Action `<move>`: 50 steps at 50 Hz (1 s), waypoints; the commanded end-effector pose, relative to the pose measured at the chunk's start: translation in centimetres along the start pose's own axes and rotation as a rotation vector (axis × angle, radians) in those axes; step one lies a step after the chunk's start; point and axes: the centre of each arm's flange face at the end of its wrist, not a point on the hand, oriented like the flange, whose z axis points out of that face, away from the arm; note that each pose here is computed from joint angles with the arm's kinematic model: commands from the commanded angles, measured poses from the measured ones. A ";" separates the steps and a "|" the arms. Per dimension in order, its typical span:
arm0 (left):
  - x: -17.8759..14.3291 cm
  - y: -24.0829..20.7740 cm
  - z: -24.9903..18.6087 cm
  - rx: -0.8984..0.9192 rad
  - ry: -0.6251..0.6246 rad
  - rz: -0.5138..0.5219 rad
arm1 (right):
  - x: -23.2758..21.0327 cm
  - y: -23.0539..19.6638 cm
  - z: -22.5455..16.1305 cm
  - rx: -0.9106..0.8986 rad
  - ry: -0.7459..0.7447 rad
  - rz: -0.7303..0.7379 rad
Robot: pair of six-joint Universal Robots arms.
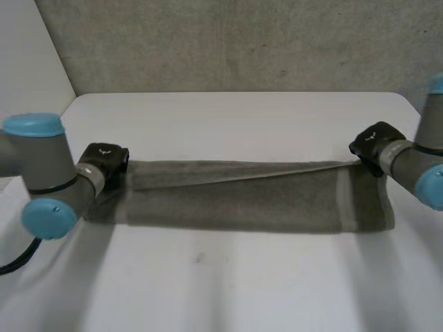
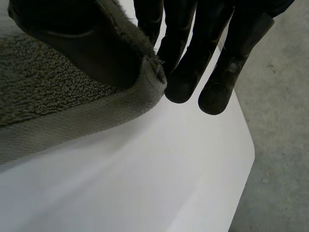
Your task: Fold the towel.
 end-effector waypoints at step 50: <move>-3.5 -8.2 -6.4 0.230 -0.084 -0.129 | 5.2 -6.3 -7.1 0.265 0.119 0.393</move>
